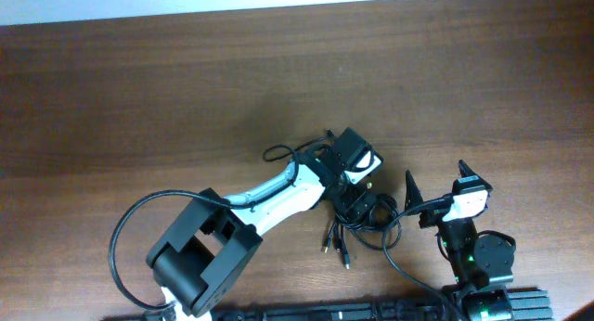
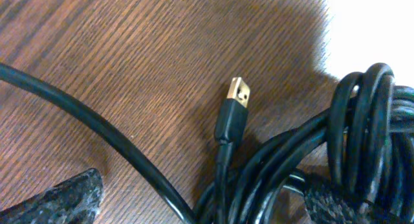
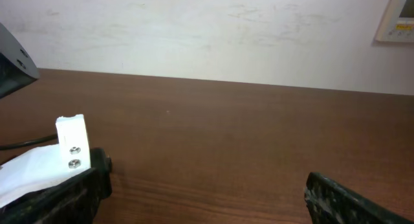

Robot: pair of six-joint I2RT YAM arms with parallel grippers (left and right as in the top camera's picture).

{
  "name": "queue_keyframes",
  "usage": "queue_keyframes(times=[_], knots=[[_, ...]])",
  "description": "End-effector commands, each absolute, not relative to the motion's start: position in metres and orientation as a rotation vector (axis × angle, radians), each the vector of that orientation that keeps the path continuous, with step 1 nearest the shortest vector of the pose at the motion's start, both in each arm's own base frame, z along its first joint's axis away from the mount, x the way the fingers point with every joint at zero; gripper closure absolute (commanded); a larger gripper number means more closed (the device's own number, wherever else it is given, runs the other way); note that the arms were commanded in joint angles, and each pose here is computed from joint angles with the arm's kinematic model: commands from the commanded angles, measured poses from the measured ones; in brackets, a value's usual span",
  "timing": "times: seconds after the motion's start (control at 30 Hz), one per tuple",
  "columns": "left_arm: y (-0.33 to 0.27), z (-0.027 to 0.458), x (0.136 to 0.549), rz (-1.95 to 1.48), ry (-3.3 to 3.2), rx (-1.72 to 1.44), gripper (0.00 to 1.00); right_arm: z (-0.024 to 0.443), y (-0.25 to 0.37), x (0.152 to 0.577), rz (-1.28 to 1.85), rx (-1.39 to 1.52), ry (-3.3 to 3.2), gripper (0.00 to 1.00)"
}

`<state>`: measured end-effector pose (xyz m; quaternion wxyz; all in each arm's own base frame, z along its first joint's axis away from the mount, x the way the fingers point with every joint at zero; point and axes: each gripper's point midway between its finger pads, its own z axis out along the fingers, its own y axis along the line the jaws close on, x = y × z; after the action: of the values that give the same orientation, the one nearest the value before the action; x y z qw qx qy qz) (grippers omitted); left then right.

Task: Untangle cables
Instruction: 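Reach the left gripper over the black cable bundle and grasp it, then lift the cable bundle with the left gripper toward the center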

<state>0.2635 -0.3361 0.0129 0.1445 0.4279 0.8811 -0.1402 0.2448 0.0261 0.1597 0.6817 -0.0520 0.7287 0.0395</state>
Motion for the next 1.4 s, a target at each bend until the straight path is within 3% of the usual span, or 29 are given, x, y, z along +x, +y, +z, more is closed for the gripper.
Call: queue_keyframes(times=[0.0, 0.17, 0.57, 0.6, 0.63, 0.67, 0.83, 1.03, 1.2, 1.37], knots=[[-0.330, -0.001, 0.271, -0.314, 2.569, 1.208, 0.05, 0.157, 0.026, 0.245, 0.092, -0.109, 1.640, 0.01], [-0.341, -0.007, 0.282, -0.333, 2.522, 1.189, 0.37, 0.157, 0.026, 0.245, 0.092, -0.109, 1.640, 0.01], [-0.334, -0.003, 0.343, -0.121, 2.378, 1.003, 0.58, 0.157, 0.026, 0.245, 0.092, -0.109, 1.640, 0.01], [-0.333, 0.000, 0.348, -0.124, 2.373, 0.986, 0.64, 0.157, 0.026, 0.245, 0.093, -0.109, 1.640, 0.01], [-0.328, 0.007, 0.356, -0.125, 2.366, 0.955, 0.91, 0.157, 0.026, 0.245, 0.092, -0.109, 1.640, 0.01], [-0.326, 0.018, 0.364, -0.131, 2.353, 0.927, 1.00, 0.157, 0.026, 0.245, 0.092, -0.109, 1.640, 0.01], [-0.313, 0.098, 0.391, -0.180, 2.228, 0.791, 1.00, 0.157, 0.026, 0.245, 0.093, -0.109, 1.640, 0.01], [-0.304, 0.199, 0.387, -0.209, 2.015, 0.781, 1.00, 0.157, 0.026, 0.245, 0.093, -0.109, 1.640, 0.01], [-0.302, 0.239, 0.378, -0.203, 1.893, 0.855, 1.00, 0.157, 0.026, 0.245, 0.092, -0.109, 1.640, 0.01], [-0.339, 0.258, 0.335, -0.369, 1.609, 1.257, 1.00, 0.157, 0.026, 0.245, 0.092, -0.109, 1.640, 0.01]])
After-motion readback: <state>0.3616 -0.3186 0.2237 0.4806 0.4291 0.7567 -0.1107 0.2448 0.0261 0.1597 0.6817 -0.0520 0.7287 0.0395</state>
